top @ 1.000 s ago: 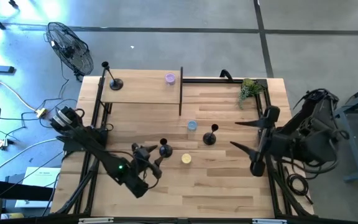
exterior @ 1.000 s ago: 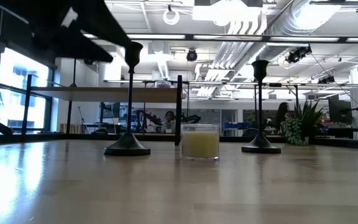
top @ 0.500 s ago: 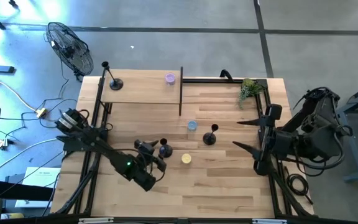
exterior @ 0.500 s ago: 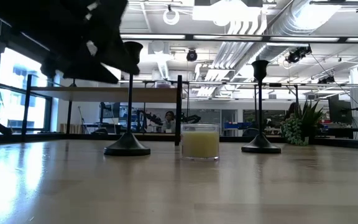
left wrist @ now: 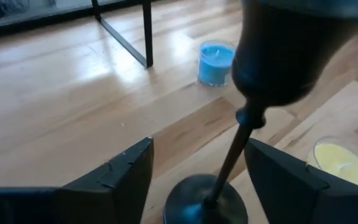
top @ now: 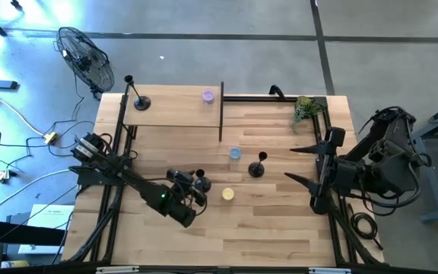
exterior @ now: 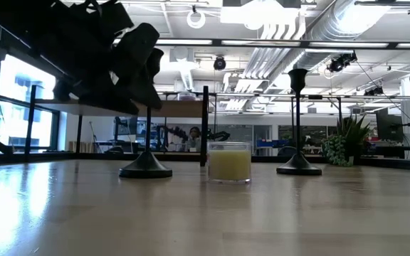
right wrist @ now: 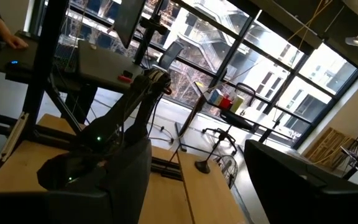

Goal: Pick & Place candle stick holders
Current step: Put the left black candle holder on the shelf

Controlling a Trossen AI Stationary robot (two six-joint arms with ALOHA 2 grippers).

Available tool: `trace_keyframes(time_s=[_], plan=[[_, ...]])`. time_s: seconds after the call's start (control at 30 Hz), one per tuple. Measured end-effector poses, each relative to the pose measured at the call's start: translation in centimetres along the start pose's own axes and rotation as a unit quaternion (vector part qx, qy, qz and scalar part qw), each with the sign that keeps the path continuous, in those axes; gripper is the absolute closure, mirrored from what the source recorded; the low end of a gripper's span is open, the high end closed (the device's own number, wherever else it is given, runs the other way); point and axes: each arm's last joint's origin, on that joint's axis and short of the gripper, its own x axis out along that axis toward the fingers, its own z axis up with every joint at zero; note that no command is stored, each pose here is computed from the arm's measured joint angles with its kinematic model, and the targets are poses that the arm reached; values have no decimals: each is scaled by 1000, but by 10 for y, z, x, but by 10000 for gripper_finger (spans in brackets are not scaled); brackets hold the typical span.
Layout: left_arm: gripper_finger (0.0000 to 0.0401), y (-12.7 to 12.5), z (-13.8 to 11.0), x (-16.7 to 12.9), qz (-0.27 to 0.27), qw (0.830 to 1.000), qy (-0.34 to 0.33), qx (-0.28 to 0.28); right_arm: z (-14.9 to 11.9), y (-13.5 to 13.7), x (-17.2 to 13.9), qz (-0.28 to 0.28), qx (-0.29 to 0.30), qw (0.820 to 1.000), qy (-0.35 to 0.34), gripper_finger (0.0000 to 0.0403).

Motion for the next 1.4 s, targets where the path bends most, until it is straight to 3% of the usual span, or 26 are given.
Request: trace_keyframes(time_s=[0.13, 0.4, 0.47, 0.63, 1.2, 1.4], plan=[[218, 0, 0, 0, -2, 1000, 8, 3, 0, 0, 0, 0, -1, 1000, 0, 151], [369, 0, 0, 0, -2, 999, 8, 36, 0, -1, 2, -4, -5, 1000, 2, 151], [388, 0, 0, 0, -1, 999, 7, 41, 0, -1, 2, -4, -4, 1000, 2, 151], [377, 0, 0, 0, 0, 999, 3, 52, 0, -1, 2, -5, -3, 1000, 1, 151], [396, 0, 1, 0, -4, 998, 7, 60, -3, 0, 1, -1, -19, 1000, 9, 151], [396, -9, 26, -13, -29, 999, 2, 42, -6, 1, 1, 3, -36, 999, 18, 151]])
